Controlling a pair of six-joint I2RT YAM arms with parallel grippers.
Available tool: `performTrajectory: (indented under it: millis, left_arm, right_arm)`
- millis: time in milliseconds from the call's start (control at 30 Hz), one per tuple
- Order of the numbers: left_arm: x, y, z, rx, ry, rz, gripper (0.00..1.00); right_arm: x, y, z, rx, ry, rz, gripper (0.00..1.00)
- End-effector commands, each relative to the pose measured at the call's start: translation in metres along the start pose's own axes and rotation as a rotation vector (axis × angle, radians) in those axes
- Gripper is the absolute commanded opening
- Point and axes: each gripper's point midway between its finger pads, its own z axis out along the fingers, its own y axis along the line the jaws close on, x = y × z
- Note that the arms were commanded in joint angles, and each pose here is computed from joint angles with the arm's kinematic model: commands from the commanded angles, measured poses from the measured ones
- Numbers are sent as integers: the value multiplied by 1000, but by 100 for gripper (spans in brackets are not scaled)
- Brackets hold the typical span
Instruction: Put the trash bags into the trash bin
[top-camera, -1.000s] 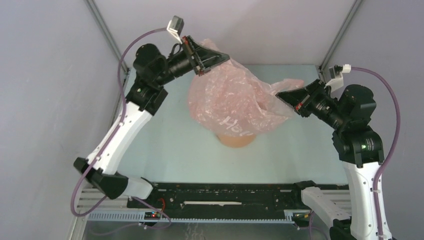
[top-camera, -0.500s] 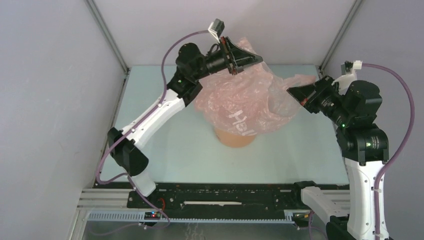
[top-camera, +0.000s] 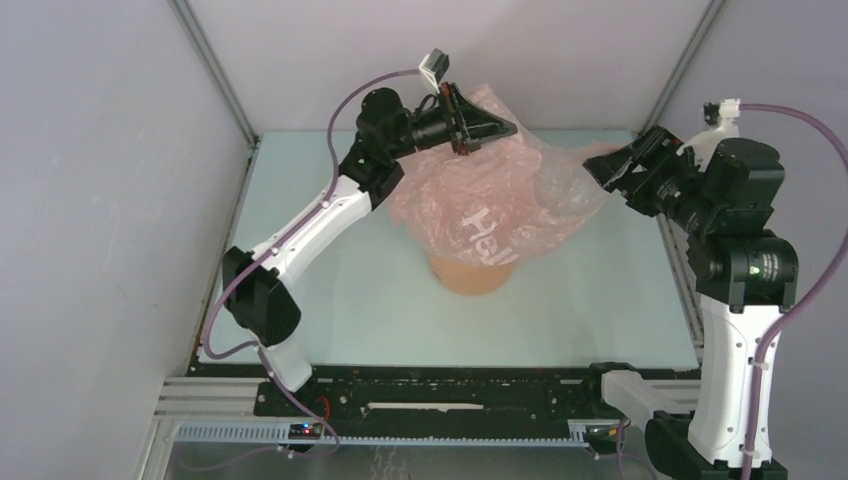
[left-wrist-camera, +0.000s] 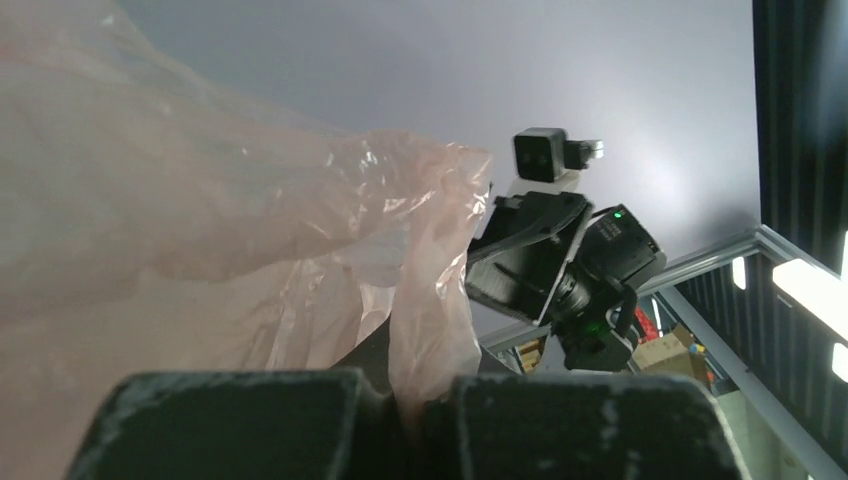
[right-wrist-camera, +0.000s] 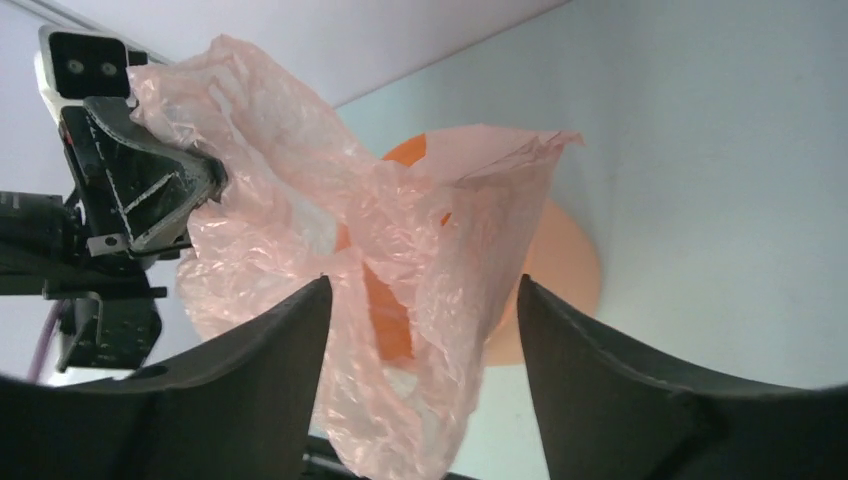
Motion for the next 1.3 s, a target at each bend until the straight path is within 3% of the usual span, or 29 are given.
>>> performTrajectory:
  millis: [0,67,133,200,300,400,667,833,933,1033,1167,1267]
  left_arm:
    - [17,-31,-28,58,56,95,0]
    - [22,-37,-33,80,72,106,0]
    - [26,-42,-35,97,85,114,0]
    - [25,-47,-37,107,84,125,0]
    - [16,-44,-33,84,52,102,0]
    - [1,-33,-22,28,14,57,0]
    - [-14,-35,-3,53,14,-31,0]
    - [-8,-30,-3,54,40,-63,0]
    - [-6,-33,-4,65,54,-77,0]
    - [-4,-36,-6,76,64,-82,0]
    - [-6,-39,-9,83,60,-75,0]
    - [-7,-38,-10,83,58,-73,0]
  right_arm:
    - [-18,10,-34,5,-86,-89,83]
    - [-26,28,-42,-58,-102,-119,92]
    - [-35,42,-50,-100,-122,-146,93]
    - [-49,59,-61,-142,-158,-187,94]
    - [-52,105,-74,-356,-134,-256,88]
    - [-25,139,-75,-565,-55,-304,85]
    - [101,173,-21,-763,228,-484,67]
    - [154,157,46,-652,240,-648,53]
    - [161,142,86,-534,180,-714,54]
    - [151,106,118,-307,81,-739,56]
    - [156,43,129,-54,70,-758,55]
    - [163,20,119,-11,84,-751,54]
